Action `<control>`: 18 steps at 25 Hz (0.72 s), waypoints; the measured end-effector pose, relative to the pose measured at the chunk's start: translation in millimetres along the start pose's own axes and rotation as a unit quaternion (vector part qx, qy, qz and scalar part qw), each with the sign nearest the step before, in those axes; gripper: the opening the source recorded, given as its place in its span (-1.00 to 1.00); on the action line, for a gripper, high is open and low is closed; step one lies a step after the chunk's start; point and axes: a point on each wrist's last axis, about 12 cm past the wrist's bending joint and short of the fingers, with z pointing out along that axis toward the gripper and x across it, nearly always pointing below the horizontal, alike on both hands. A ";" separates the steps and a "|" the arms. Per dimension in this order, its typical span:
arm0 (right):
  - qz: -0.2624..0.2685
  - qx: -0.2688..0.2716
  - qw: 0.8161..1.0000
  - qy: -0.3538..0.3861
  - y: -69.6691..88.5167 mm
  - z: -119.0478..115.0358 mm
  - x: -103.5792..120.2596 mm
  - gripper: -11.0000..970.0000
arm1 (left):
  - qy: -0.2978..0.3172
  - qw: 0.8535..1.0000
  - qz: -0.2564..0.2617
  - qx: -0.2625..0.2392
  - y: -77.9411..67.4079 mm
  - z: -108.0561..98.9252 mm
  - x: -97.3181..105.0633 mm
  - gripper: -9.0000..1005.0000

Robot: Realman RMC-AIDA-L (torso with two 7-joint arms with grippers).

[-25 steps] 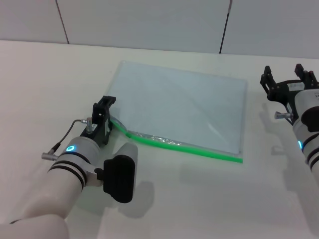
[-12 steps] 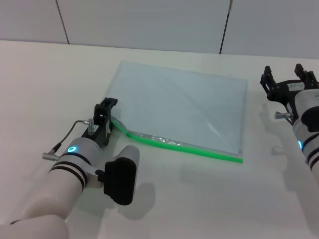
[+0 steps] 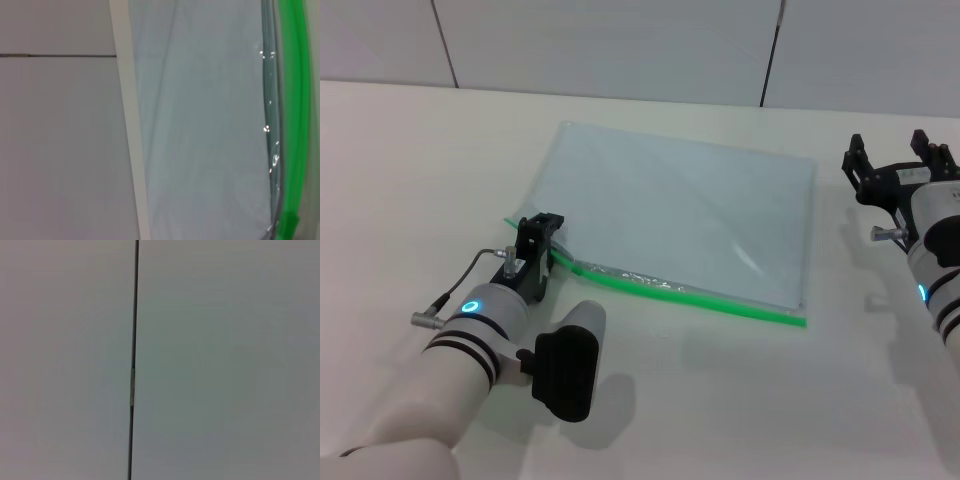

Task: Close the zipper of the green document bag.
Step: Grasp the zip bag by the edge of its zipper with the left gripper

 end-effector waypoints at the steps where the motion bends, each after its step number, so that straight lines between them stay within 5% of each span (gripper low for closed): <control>1: 0.000 0.000 1.000 0.000 0.0 -0.1 0.2 0.57 | 0.000 1.000 -0.002 -0.002 0.6 -0.1 -0.6 -0.38; 18: -0.003 -0.003 1.000 0.002 0.4 -1.5 1.6 0.57 | 0.018 0.999 -0.029 -0.035 9.6 0.6 3.9 -0.55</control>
